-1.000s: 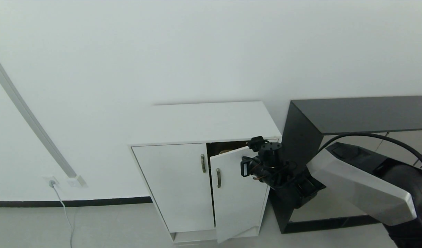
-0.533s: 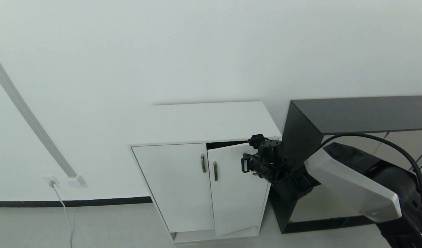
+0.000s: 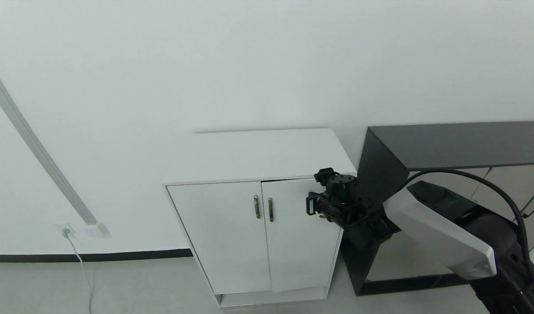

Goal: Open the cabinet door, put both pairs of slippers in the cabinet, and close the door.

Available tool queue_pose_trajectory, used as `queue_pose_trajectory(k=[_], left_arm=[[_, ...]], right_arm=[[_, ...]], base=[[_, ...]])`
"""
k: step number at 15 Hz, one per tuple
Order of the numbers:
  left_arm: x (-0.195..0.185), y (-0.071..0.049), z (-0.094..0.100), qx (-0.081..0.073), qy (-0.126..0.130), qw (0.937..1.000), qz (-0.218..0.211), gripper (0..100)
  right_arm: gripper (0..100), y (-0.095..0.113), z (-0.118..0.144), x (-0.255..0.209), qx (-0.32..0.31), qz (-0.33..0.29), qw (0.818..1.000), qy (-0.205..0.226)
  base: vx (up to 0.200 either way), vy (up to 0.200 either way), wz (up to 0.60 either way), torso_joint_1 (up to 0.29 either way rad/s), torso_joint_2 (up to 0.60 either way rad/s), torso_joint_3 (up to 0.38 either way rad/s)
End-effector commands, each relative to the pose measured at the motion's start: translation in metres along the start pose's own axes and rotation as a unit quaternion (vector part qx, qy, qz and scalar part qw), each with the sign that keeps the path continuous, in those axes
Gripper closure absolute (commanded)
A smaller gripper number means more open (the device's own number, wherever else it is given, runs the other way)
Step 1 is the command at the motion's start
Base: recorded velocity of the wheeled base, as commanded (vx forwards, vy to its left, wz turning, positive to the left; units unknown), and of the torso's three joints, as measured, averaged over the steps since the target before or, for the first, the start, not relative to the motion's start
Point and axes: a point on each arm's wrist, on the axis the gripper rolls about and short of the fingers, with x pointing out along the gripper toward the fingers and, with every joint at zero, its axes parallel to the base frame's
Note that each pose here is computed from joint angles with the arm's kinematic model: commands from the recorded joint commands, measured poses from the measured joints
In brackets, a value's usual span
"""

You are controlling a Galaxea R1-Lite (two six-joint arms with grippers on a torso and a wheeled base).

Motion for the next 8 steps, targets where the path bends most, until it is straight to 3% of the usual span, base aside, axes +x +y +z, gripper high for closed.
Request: queue_pose_trajectory(k=[1,8], left_arm=[[0.0001,0.0000,0.0000,0.000,0.001,1.0000,0.000,100],[0.0001,0.0000,0.0000,0.000,0.001,1.0000,0.000,100]], right_arm=[[100,-0.0011,-0.0007,0.0029,0.001,-0.001,1.000,-0.003],[100,-0.0017,0.0034,0.0074,0.002,-0.002,1.000,-0.007]], base=[[0.000,0.000,0.00,0.000,0.00,0.000],[0.000,0.000,0.00,0.000,0.00,0.000]])
